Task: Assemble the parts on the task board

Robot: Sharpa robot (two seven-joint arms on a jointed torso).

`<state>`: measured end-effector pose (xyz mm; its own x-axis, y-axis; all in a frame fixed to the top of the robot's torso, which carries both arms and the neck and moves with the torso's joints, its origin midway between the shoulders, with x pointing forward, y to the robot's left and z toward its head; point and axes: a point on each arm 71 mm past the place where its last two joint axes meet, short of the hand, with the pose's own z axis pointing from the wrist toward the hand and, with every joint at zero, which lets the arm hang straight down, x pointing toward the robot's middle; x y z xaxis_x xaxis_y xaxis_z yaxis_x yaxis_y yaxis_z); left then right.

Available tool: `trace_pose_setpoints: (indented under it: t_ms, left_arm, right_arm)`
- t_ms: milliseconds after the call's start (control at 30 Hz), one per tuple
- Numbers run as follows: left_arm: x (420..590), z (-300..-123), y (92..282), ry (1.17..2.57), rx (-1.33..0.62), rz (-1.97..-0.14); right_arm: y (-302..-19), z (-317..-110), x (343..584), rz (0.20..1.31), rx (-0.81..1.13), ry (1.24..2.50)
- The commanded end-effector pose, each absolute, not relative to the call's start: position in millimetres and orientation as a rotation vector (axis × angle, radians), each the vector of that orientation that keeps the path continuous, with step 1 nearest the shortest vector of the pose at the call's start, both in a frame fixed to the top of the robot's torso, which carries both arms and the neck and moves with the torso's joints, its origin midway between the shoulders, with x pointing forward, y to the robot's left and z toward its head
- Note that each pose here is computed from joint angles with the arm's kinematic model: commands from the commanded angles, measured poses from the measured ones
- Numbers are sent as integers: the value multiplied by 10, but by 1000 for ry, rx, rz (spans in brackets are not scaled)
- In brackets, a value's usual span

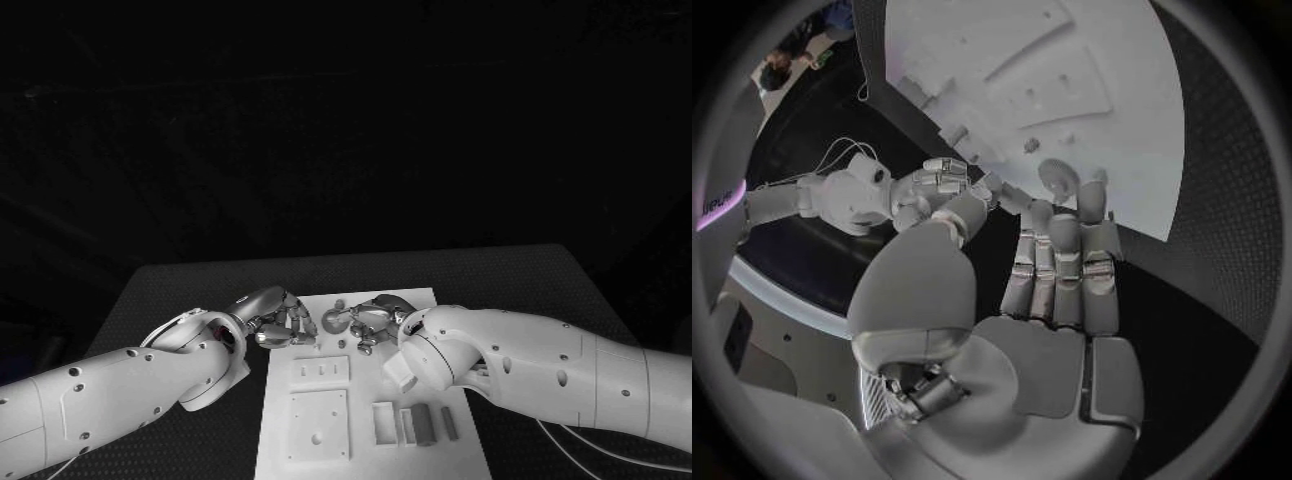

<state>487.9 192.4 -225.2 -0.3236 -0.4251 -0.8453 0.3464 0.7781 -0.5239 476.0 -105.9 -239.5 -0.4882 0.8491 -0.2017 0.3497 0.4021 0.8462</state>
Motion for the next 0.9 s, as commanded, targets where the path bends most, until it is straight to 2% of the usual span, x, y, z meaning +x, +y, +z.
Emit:
trace_pose_setpoints:
  t_ms: [33, 233, 400, 900]
  left_arm:
    - [4873, -2209, 1890, 1690, -30, -783]
    - [4862, -2206, 1867, 1691, -24, -788]
    - [4862, -2202, 1850, 1693, -22, -791]
    - [4860, -2204, 1804, 1698, -15, -797]
  right_arm:
    - [-1039, -2419, 4746, 1016, 1133, 2024]
    - [-988, -2409, 4730, 1044, 1080, 2050]
    - [-981, -2418, 4772, 1025, 1034, 2048]
    - [-858, -2444, 4757, 1053, 993, 2090]
